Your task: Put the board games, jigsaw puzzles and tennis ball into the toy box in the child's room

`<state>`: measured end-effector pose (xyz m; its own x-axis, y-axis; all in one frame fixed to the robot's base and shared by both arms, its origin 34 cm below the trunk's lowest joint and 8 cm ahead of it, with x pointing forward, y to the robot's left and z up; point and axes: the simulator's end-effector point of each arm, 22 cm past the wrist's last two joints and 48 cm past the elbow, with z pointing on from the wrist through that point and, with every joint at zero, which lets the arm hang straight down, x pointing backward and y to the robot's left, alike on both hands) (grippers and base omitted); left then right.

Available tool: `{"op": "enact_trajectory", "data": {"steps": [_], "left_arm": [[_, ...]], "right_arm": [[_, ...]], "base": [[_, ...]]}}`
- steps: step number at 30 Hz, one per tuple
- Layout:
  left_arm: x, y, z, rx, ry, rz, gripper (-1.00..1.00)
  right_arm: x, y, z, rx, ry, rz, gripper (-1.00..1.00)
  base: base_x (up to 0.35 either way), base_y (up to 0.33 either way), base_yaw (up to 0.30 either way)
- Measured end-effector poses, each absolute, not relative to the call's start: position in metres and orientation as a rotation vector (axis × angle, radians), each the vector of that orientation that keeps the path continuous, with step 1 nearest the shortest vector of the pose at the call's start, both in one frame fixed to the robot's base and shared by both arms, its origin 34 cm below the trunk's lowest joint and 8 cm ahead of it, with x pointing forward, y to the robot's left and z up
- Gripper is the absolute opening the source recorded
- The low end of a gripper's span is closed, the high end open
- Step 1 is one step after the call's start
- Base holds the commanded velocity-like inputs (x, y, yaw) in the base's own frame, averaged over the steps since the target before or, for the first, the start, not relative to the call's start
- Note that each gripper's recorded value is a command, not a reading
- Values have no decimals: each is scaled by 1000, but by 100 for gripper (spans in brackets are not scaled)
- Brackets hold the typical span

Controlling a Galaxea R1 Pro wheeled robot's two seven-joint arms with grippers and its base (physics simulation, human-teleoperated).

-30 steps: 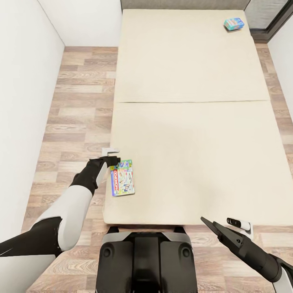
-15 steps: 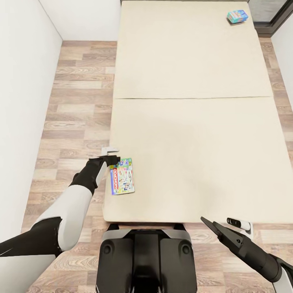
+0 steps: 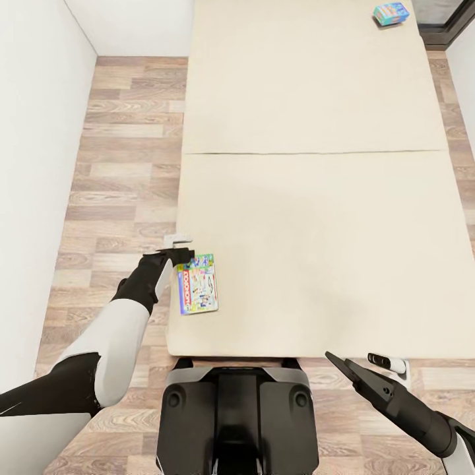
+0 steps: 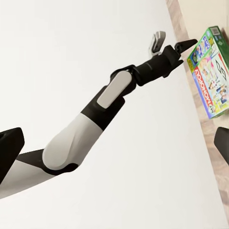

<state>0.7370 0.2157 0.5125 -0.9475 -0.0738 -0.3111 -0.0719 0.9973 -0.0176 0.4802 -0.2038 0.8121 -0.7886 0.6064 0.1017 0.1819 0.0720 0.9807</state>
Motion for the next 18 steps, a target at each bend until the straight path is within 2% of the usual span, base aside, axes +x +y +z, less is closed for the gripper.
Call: {"op": "enact_trajectory", "data": {"steps": [18], "left_arm": [[729,212,501,-127,2835,-41,100]], "right_arm": [[473,-204,802,814,2041,1765,100]], "base": [[0,0,0]]}}
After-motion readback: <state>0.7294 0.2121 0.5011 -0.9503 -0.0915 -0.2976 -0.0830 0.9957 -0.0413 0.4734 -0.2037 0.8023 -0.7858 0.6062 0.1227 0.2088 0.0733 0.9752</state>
